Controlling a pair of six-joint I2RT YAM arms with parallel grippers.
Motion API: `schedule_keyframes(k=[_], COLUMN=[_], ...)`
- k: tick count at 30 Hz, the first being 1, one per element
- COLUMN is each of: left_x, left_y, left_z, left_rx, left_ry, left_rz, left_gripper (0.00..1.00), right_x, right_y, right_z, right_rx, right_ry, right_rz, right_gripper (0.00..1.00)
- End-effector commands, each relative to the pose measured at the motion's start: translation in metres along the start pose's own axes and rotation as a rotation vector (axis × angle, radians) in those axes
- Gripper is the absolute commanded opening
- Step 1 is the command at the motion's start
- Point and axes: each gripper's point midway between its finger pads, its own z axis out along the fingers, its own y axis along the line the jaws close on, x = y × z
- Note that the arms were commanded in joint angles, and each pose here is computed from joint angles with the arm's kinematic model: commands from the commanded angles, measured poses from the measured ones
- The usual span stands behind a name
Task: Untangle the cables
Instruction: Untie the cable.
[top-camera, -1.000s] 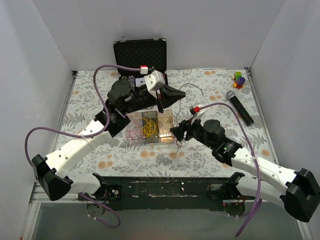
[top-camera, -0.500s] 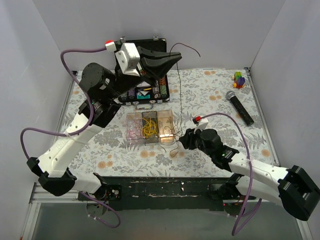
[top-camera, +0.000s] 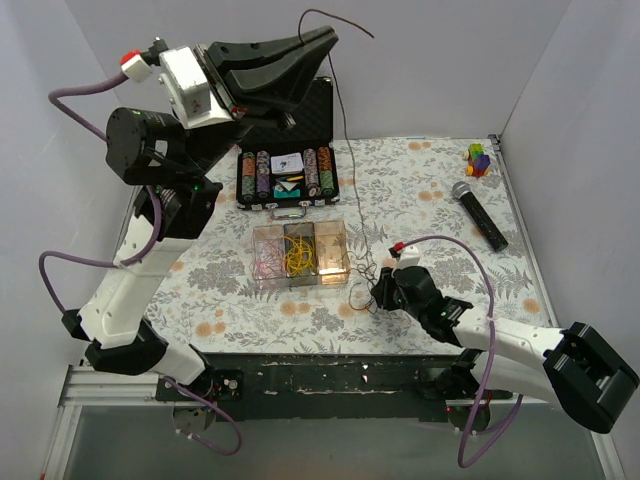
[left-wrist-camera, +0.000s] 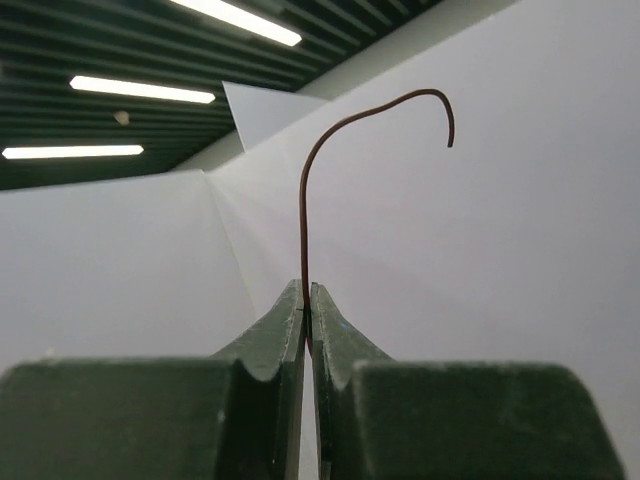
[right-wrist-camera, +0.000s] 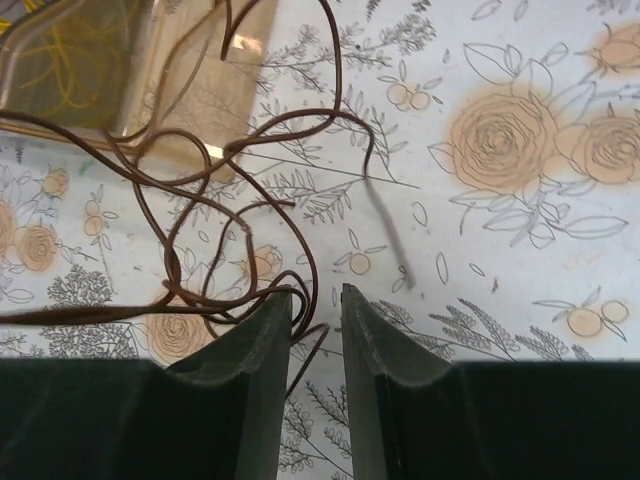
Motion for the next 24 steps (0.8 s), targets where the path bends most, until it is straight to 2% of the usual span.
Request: schedule_keyframes(k=[1, 4, 7, 14, 17, 21, 24], left_x=[-0.069, -0.107, -0.128, -0.176, -0.183, -0.201, -0.210], left_y=[0.023, 0.037, 0.048, 0.041, 0.034, 0.032, 0.027], left_z=[0.005, 0.001, 0.001, -0.011, -0.018, -0.025, -0.028], left_rx=[-0.093, -0.176, -0.239, -0.301, -0.325, -0.383, -0.424], left_ry=[-0.202, -0.339, -0.419, -0.624, -0.666, -0.695, -0.706], left_rz=[0.183, 0.317, 0.437, 0.808, 0.998, 1.171, 1.363], left_gripper=[0.00, 0.00, 0.00, 0.00, 0.02, 0.03, 0.03], right_x=[0.008, 0.013, 0.018, 0.036, 0.041, 0.039, 0.037], right_y=[-0.026, -0.042, -0.050, -0.067, -0.074, -0.080, -0.087], right_z=[-0.007, -0.013, -0.016, -0.023, -0.025, -0.031, -0.037], right_rx=[0.133, 0.216, 0.259, 0.376, 0.428, 0.484, 0.523], right_ry=[0.000, 0.003, 0.018, 0.086, 0.103, 0.100, 0.086], right_rz=[0.042, 0.068, 0.089, 0.155, 0.183, 0.215, 0.250], right_gripper=[0.31, 0.28, 0.28, 0.24, 0.24, 0.19, 0.15])
